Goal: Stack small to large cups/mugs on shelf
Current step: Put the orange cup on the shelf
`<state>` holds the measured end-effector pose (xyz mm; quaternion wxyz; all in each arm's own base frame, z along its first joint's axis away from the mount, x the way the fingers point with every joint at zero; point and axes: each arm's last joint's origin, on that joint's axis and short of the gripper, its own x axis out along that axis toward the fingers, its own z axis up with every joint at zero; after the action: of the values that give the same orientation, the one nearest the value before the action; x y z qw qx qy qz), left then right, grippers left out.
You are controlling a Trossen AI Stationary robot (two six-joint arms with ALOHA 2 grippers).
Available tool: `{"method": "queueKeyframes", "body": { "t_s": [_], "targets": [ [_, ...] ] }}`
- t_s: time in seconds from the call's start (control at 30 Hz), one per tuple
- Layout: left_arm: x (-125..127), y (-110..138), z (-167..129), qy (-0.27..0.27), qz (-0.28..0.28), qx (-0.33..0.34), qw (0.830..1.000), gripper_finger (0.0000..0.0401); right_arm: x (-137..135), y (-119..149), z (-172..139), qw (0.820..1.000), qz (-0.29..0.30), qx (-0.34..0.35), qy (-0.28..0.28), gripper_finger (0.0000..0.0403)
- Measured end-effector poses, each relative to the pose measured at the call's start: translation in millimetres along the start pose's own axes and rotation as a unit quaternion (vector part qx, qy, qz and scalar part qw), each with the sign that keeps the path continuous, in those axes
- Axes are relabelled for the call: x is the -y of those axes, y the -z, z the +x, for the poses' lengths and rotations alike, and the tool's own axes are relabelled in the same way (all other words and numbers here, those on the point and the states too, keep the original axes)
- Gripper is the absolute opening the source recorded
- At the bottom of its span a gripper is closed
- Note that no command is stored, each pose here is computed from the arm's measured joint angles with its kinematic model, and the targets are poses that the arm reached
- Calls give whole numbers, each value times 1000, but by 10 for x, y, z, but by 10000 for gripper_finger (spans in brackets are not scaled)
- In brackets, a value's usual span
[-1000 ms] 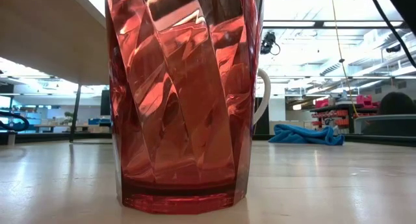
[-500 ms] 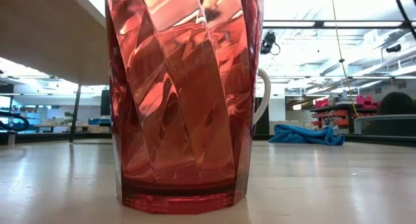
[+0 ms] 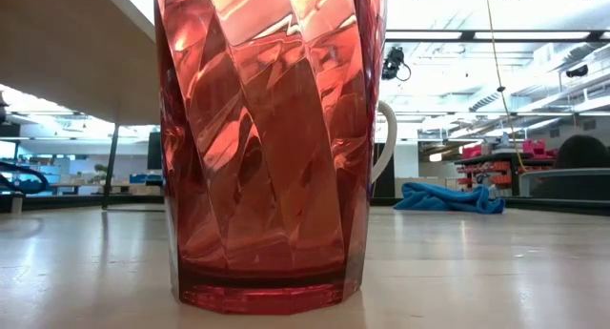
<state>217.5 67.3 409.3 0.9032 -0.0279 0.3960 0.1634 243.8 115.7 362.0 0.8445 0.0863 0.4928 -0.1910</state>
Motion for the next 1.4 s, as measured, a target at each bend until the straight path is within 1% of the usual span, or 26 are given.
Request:
{"method": "queueKeyframes", "body": {
  "t_s": [0.07,0.13,0.3,0.4,0.57,0.73,0.83,0.9,1.0,1.17,1.3,1.4],
  "targets": [
    [152,-20,-14,53,14,12,998,24,-4,212,40,1000,23,-3,12,83],
    [304,-45,-37,93,24,28,995,27,-2,420,90,998,53,-5,23,83],
    [644,-74,-119,152,54,61,985,32,35,893,229,986,156,6,55,83],
    [818,-81,-177,182,72,82,977,28,51,1124,351,980,180,25,76,83],
    [1092,-114,-300,236,67,129,961,23,100,1391,571,973,201,38,105,83],
    [1372,-111,-386,284,93,159,941,30,191,1508,729,963,226,54,137,83],
    [1496,-82,-399,300,108,151,936,35,218,1537,772,960,230,69,143,83],
    [1569,-82,-376,302,115,146,935,38,220,1544,791,960,230,76,142,83],
    [1730,-51,-242,305,131,118,936,43,209,1543,800,959,233,82,136,83],
    [2004,31,87,298,155,51,941,55,185,1530,795,959,242,83,123,83],
    [2190,79,308,305,137,-3,942,71,168,1525,798,961,238,83,115,83],
    [2331,31,395,305,121,-34,944,86,147,1520,802,963,235,82,106,83]
  ]
}}
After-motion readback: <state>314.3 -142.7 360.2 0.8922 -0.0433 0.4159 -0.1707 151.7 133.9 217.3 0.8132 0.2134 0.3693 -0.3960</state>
